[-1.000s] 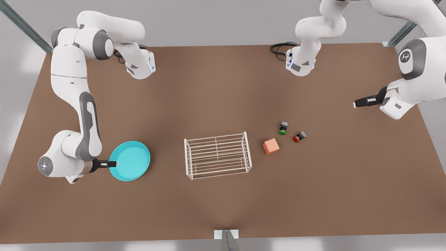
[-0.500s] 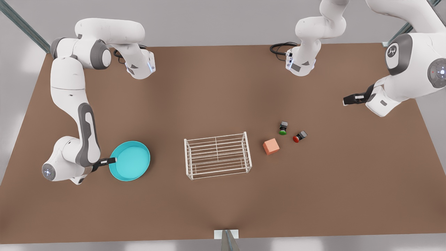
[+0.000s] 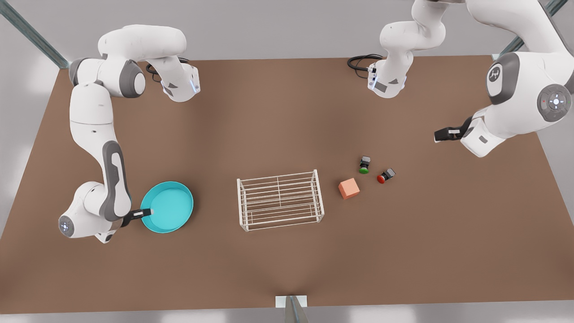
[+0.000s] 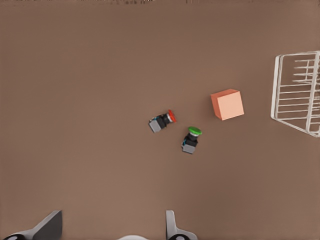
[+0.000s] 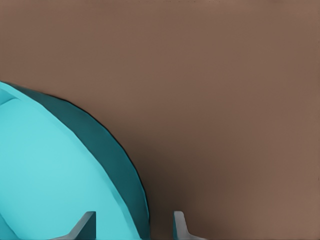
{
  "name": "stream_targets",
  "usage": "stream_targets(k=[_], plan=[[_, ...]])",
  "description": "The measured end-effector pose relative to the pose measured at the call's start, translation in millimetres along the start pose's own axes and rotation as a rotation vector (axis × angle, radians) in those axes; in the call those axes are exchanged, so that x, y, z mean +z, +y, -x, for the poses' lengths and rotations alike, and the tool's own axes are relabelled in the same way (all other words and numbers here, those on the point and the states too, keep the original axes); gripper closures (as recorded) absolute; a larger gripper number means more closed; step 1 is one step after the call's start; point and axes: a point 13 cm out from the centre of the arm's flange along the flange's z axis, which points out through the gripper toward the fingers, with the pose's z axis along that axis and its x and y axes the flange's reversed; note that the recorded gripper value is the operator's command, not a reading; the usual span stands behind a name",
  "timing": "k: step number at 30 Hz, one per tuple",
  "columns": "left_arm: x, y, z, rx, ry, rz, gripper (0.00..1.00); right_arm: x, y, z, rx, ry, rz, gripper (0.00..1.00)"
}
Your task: Place the plate on the shelf with right arm and place the red button switch in the plate with left arm
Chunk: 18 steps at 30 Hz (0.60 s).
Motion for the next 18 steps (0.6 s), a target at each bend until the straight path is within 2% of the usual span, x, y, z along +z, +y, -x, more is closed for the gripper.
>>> stream_targets(k=[4, 7, 9, 14, 18], plan=[[-5, -13, -12, 0.026, 0.009, 0.01, 0.0, -2, -3, 4, -0.011, -0.009, -0.007, 0.65], [3, -33, -20, 0.036, 0.045, 0.042, 0.0, -1, -3, 4, -0.017, -0.008, -0.008, 0.68], [22, -35, -23, -0.027, 0.08, 0.056, 0.0, -2, -2, 4, -0.021, -0.008, -0.009, 0.72], [93, -26, -42, -0.314, 0.185, 0.074, 0.0, -6, -1, 3, -0.027, -0.008, -0.005, 0.78], [138, -31, -42, -0.566, 0.176, 0.086, 0.0, -19, 8, 0, -0.039, -0.007, 0.004, 0.79]])
